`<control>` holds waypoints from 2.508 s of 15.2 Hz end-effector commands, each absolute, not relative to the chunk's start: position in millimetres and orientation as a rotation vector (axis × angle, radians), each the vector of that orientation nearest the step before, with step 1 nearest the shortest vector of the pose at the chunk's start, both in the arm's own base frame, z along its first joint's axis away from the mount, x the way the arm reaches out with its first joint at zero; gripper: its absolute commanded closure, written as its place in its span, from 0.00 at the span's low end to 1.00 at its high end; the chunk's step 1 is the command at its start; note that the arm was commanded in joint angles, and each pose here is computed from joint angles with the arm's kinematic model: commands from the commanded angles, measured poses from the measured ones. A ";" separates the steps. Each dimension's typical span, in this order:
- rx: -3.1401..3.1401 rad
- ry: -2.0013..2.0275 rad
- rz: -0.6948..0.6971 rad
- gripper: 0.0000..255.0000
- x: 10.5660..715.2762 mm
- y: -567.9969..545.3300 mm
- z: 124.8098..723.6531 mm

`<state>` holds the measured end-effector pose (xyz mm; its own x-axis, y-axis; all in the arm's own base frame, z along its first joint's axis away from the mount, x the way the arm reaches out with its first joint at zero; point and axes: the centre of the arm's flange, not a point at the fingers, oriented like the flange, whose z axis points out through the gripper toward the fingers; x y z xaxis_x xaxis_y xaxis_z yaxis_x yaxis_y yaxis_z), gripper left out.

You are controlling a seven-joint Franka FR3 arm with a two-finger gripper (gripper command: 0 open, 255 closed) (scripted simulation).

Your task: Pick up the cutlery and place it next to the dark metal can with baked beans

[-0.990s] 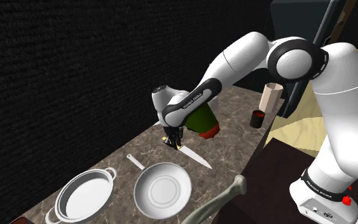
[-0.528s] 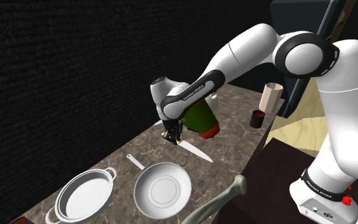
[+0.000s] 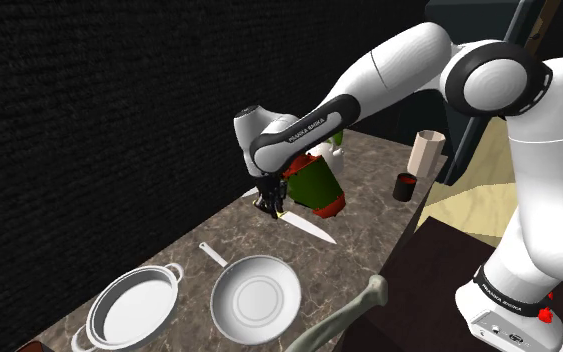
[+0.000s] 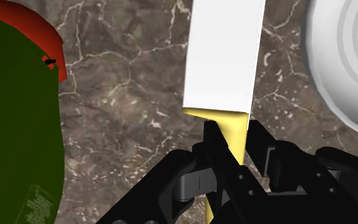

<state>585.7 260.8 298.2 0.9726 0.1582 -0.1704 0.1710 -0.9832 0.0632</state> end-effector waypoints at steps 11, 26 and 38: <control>3.043 0.254 -0.254 1.00 585.1 260.8 361.6; 3.043 0.254 -0.254 1.00 561.3 117.5 377.7; 3.043 0.254 -0.254 1.00 535.2 -38.7 377.8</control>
<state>540.4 -23.1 380.1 0.9728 0.1566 -0.1706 0.1695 -0.9835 0.0638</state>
